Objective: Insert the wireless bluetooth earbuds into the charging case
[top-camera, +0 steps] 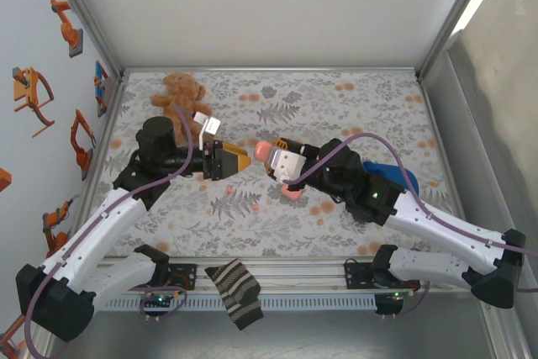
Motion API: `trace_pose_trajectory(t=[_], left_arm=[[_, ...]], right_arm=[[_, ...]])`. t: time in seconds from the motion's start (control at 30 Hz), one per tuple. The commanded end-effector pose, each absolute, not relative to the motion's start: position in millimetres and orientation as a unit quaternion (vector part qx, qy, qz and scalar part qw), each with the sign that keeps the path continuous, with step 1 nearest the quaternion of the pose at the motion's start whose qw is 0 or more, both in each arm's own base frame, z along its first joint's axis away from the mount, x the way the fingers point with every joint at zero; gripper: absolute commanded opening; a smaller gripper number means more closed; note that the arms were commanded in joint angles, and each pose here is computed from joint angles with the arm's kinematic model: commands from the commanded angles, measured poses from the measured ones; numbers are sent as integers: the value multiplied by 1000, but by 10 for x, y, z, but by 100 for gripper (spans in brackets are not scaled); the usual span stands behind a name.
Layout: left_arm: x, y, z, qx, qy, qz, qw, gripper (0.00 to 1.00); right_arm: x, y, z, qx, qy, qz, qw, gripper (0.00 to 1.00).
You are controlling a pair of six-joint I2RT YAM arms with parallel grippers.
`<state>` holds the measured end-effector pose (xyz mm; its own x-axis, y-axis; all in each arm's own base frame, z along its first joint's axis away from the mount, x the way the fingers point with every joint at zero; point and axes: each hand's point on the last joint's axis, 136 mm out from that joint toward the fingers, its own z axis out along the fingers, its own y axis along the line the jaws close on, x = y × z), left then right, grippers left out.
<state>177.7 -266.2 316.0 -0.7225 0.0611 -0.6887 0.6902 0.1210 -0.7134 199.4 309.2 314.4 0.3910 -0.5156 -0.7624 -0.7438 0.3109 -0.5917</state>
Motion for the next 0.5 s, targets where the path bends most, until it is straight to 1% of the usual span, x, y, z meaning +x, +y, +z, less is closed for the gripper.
trace_pose_trajectory(t=[0.0,0.33,0.47], left_arm=[[1745,-2714,3317,296,683,-606,280,77],[1730,-2871,3283,314,678,-606,273,72],[1725,-2915,3301,321,673,-608,274,68]], right_arm=[[2004,3083,3317,-571,533,92,617,36],[2030,3142,3236,-575,541,96,606,36],[2046,3148,3233,-573,545,96,605,36]])
